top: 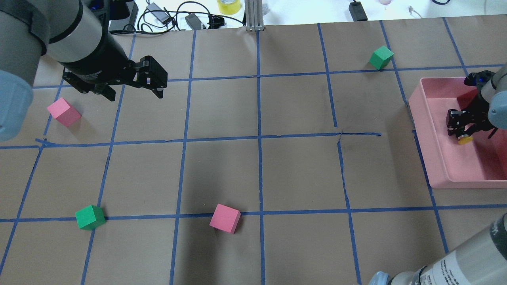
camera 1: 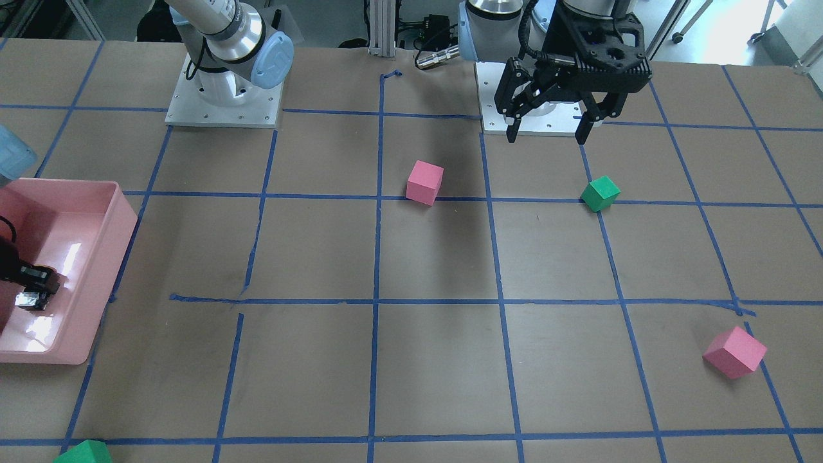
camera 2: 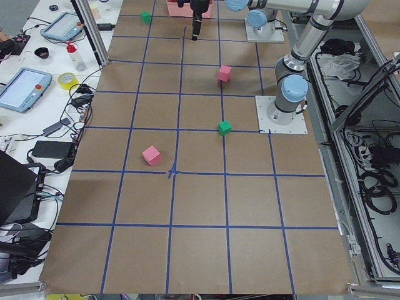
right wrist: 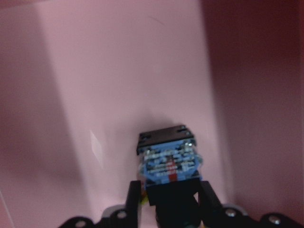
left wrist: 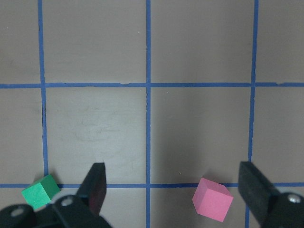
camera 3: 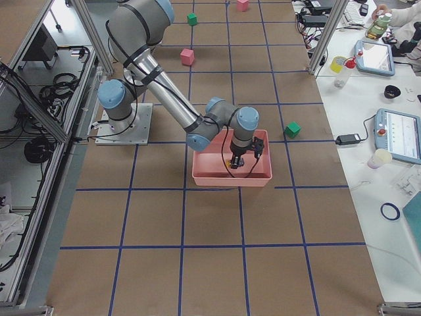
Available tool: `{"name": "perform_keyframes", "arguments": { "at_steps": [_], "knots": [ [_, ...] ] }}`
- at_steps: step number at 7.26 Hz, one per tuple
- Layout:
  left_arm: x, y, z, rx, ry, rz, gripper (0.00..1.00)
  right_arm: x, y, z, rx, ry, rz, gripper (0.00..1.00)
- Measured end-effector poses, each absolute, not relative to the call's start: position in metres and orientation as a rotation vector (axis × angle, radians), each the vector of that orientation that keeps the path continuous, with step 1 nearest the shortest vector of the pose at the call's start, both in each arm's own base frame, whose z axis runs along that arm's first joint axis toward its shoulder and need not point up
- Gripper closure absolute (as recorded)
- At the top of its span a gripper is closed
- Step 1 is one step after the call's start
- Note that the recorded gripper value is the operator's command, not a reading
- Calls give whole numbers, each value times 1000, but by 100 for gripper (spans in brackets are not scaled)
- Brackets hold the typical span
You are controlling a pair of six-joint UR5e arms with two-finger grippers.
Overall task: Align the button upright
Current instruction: 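Grasp the yellow-capped button in the tray with the right gripper and lift, then carry the button out of the tray toward the table center with the right gripper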
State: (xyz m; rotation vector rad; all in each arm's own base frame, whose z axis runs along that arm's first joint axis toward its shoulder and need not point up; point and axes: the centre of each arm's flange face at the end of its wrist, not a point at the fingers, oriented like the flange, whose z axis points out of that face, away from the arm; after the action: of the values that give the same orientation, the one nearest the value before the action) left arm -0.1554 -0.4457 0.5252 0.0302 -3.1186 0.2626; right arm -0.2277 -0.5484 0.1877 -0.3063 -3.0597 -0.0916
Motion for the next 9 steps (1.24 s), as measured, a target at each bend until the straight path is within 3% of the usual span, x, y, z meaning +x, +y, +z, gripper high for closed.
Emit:
{"name": "perform_keyframes", "arguments": {
  "at_steps": [3,9],
  "knots": [
    [-155,-446,525,30,-3118,263,0,-226,-548,216,-269,-3049,-52,100],
    [-155,-446,525,30,-3118,261,0,-171,-576,348,-151,-3047,-8,100]
  ]
}}
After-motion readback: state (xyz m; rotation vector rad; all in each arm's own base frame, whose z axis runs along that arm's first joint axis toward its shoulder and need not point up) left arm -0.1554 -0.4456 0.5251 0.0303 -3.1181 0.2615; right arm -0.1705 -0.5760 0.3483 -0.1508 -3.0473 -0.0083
